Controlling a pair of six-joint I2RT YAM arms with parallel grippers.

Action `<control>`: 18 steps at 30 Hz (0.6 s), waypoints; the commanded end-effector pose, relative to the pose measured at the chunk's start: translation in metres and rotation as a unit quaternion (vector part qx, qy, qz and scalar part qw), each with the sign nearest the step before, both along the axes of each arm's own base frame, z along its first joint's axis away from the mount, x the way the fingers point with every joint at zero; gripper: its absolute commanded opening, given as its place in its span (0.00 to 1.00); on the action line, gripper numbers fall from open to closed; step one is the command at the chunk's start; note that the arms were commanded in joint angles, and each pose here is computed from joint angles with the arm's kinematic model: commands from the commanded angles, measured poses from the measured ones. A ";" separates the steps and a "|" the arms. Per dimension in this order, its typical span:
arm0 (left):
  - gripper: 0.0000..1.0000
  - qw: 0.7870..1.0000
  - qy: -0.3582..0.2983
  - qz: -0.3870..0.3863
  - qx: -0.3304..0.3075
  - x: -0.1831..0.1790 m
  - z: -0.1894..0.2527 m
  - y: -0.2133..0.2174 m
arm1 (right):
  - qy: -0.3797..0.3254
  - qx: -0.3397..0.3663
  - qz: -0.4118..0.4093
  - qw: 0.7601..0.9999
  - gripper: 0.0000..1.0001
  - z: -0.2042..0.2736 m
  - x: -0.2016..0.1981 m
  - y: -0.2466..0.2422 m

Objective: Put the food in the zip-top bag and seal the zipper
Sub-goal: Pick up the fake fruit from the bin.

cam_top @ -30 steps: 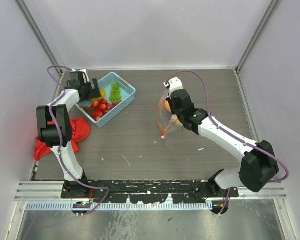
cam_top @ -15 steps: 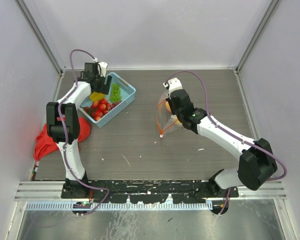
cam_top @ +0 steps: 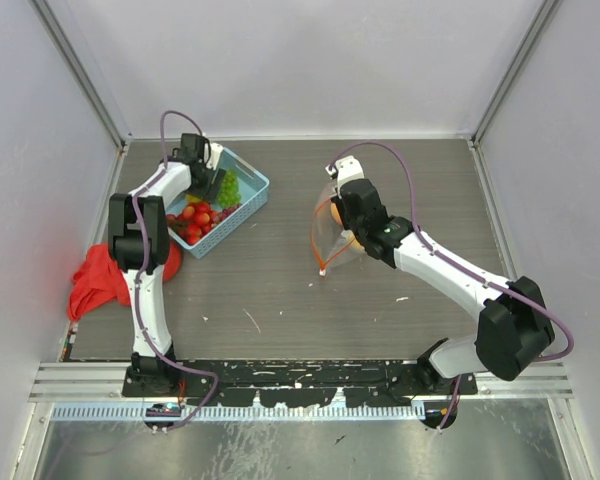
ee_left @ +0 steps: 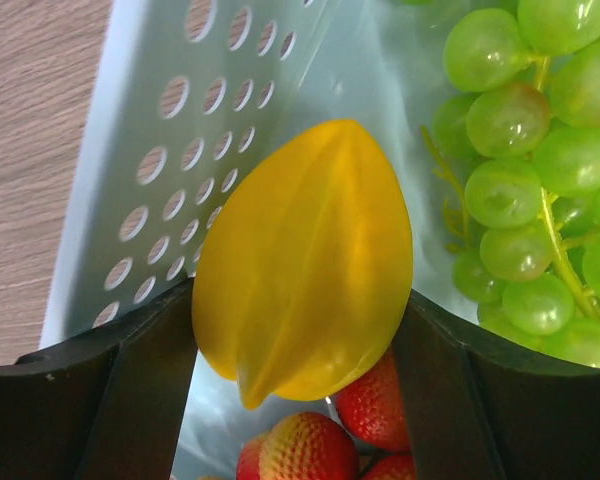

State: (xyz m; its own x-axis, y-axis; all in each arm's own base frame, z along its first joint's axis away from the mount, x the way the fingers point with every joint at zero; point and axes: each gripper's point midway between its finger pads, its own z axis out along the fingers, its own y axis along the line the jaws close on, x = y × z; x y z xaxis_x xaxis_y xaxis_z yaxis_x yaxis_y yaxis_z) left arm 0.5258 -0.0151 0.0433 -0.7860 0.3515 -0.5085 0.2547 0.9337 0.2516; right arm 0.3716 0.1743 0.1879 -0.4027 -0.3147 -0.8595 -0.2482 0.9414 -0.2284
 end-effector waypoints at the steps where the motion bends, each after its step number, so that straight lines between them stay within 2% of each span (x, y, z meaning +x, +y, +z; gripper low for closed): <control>1: 0.74 1.000 0.020 0.002 0.019 -0.001 -0.005 0.008 | -0.032 0.019 0.001 0.999 0.01 0.024 0.010 0.004; 13: 0.79 0.999 -0.007 0.008 -0.039 0.009 -0.002 -0.010 | -0.031 0.018 -0.001 0.999 0.01 0.023 0.010 0.004; 18: 0.78 0.999 0.003 0.013 -0.052 0.010 -0.013 -0.014 | -0.031 0.014 -0.004 0.999 0.01 0.022 0.009 0.001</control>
